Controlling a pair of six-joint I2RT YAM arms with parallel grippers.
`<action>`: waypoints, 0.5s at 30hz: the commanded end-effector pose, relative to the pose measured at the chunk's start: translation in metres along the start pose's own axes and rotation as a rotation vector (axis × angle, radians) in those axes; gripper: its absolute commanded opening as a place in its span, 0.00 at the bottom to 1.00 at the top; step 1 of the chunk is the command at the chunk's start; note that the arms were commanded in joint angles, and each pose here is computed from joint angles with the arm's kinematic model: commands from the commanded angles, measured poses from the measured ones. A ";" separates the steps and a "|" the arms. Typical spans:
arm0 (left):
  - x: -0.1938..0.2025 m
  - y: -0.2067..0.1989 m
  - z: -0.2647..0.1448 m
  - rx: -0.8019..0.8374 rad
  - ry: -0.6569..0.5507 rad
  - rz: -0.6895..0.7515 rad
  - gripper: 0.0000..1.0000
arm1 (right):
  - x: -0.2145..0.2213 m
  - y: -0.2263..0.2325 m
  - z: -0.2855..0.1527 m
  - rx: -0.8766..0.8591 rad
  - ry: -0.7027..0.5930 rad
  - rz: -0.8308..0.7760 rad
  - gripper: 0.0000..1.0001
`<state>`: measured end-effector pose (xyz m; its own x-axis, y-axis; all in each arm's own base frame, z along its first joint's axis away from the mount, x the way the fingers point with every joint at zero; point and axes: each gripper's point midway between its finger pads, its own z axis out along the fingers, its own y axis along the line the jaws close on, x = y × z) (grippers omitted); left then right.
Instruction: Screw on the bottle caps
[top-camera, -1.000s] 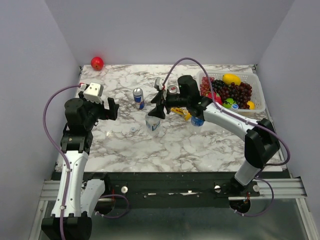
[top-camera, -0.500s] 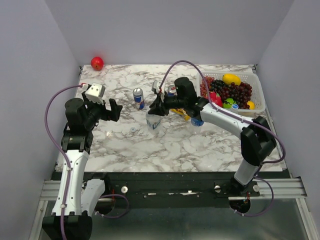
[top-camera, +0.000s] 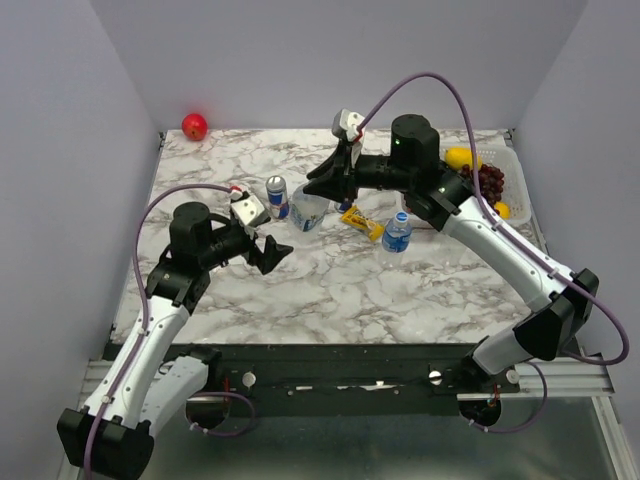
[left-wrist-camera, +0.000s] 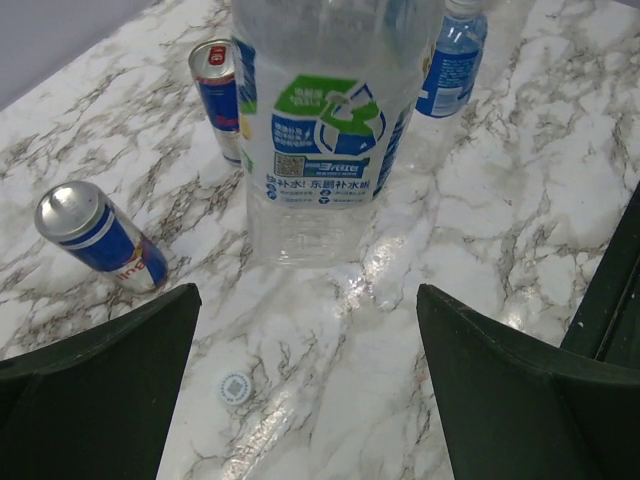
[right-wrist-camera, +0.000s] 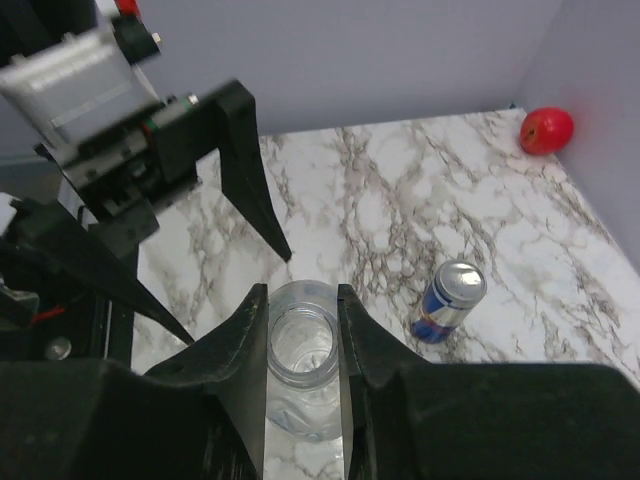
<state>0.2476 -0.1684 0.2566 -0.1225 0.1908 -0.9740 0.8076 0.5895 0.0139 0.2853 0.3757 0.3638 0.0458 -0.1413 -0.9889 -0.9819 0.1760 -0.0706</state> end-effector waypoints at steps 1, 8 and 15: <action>-0.004 -0.006 0.015 0.035 -0.032 0.051 0.99 | -0.013 0.012 -0.006 -0.022 -0.005 0.133 0.00; -0.004 -0.019 0.037 0.114 -0.047 0.058 0.99 | -0.027 0.013 -0.005 -0.029 -0.044 0.142 0.00; 0.003 -0.010 0.050 0.066 -0.025 0.076 0.99 | -0.041 0.022 -0.003 -0.053 -0.080 0.184 0.00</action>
<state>0.2536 -0.2141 0.2394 -0.0880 0.2095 -0.9738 0.8780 0.4781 0.0235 0.2713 0.3772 0.3822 -0.1115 -0.0798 -0.9905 -0.9796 0.1764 0.0961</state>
